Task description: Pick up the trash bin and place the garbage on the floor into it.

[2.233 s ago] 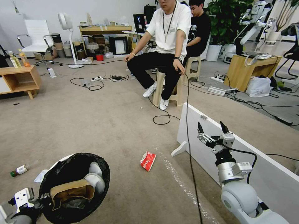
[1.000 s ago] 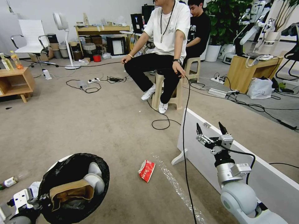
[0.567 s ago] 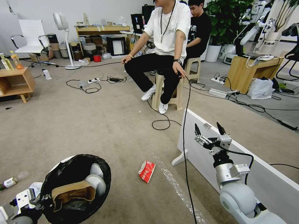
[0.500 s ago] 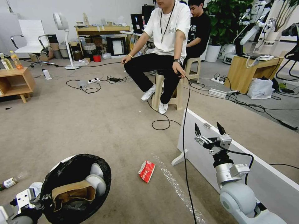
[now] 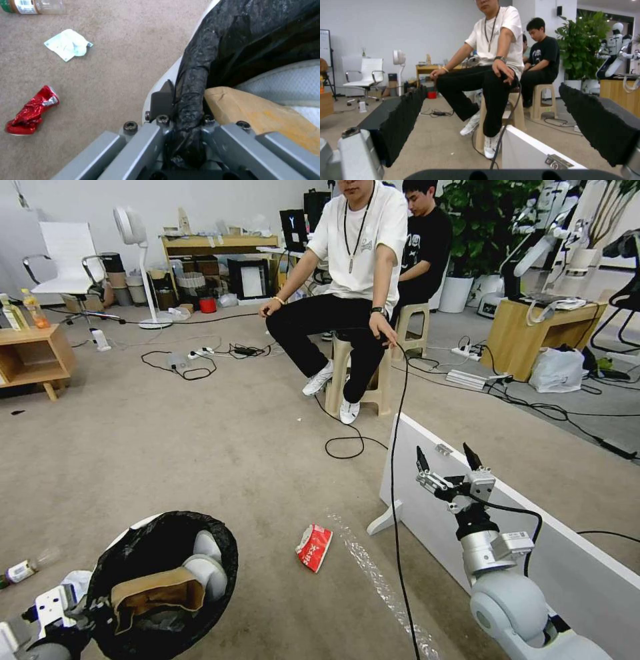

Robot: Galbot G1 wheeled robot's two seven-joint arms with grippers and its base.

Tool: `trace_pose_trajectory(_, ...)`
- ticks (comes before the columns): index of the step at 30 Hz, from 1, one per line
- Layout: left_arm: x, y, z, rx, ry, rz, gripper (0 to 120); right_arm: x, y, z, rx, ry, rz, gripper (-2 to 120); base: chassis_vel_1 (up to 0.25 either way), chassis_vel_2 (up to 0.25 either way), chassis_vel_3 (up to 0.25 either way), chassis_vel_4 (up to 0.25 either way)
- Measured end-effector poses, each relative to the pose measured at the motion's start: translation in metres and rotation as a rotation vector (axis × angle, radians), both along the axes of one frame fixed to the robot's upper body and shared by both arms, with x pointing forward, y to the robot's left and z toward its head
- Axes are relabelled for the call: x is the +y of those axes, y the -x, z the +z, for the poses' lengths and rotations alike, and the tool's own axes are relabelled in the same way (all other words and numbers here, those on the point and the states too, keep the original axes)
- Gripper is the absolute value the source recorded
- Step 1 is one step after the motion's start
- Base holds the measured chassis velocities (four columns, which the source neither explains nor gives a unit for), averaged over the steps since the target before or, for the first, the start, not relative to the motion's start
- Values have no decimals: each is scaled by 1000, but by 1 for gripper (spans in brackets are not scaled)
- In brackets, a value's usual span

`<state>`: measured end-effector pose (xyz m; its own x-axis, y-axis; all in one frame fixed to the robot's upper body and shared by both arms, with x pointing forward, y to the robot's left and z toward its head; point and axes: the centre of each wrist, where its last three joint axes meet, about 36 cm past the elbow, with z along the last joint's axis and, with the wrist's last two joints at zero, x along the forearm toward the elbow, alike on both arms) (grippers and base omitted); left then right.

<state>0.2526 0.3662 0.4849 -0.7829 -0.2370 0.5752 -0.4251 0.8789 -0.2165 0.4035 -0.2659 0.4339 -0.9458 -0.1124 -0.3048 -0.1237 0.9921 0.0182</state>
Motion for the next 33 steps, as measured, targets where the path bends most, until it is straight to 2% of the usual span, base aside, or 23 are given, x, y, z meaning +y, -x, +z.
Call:
trace_pose_trajectory(20,1,1,2,-5,-4,3,1,0,1,-2,-2,0,3,100,-87,75,72,-82)
trace_pose_trajectory(33,0,2,4,-7,-6,1,1,0,2,-3,-11,-2,11,100,-28,27,33,-32)
